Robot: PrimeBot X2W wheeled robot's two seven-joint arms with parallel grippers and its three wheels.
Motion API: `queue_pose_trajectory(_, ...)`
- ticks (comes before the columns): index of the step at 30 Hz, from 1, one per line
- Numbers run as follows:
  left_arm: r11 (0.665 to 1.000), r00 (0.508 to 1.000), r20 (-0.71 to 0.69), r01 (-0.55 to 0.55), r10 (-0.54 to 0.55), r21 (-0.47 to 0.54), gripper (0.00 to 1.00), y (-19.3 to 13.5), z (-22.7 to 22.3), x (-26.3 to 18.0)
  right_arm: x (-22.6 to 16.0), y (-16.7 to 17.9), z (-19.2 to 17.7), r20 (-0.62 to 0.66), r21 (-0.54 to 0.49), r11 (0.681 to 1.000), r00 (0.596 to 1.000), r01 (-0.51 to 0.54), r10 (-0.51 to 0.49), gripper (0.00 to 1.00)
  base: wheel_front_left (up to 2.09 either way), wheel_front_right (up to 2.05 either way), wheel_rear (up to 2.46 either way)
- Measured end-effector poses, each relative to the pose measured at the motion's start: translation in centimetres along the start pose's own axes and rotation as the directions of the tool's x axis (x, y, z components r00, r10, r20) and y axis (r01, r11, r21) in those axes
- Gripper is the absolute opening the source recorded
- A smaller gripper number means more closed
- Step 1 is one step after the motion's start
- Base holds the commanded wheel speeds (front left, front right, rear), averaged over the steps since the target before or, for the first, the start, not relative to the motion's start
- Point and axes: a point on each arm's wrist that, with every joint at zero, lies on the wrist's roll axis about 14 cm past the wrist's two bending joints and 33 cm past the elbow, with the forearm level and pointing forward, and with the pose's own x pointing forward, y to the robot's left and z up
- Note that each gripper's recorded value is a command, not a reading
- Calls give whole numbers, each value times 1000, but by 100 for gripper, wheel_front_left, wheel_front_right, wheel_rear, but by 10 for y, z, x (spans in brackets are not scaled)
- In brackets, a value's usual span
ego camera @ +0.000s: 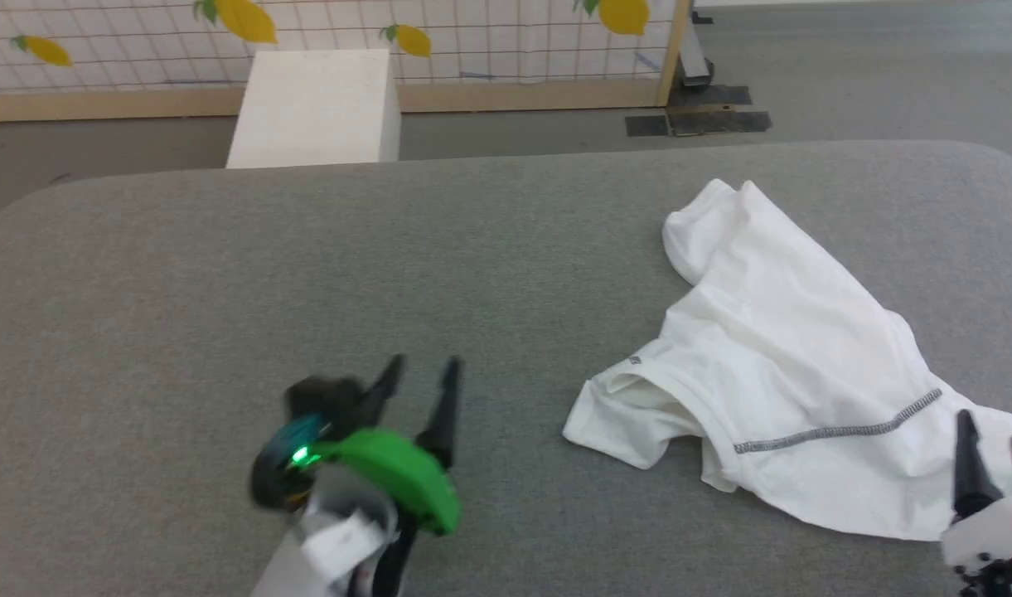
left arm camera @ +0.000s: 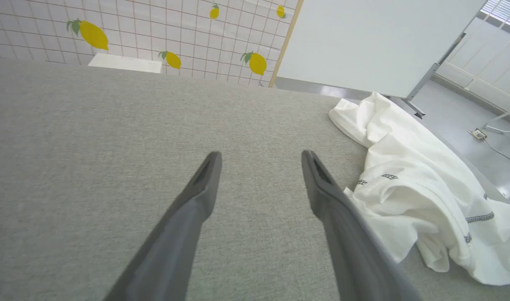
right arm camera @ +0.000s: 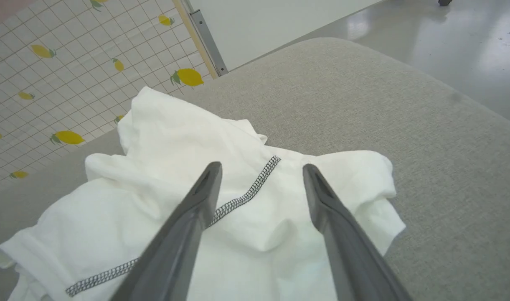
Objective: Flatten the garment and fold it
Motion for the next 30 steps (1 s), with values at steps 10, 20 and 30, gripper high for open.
queue_pose_trajectory(10, 932, 717, -657, 357, -230, 63, 100, -91, -99, 26, -12, -20, -18, -33, 8, 998, 998, 58, -58, 100, 0, 0, 0)
queue_pose_trajectory(20, 918, 623, -747, 395, -233, 43, 0, -96, -137, 34, -23, -52, -25, -39, 1, 987, 986, 160, -160, 100, 0, 0, 0)
queue_pose_trajectory(30, 995, 928, -359, 98, -102, -31, 0, -36, -50, 78, -3, -22, -36, -78, -39, 996, 994, 77, -80, 100, 0, 0, 0)
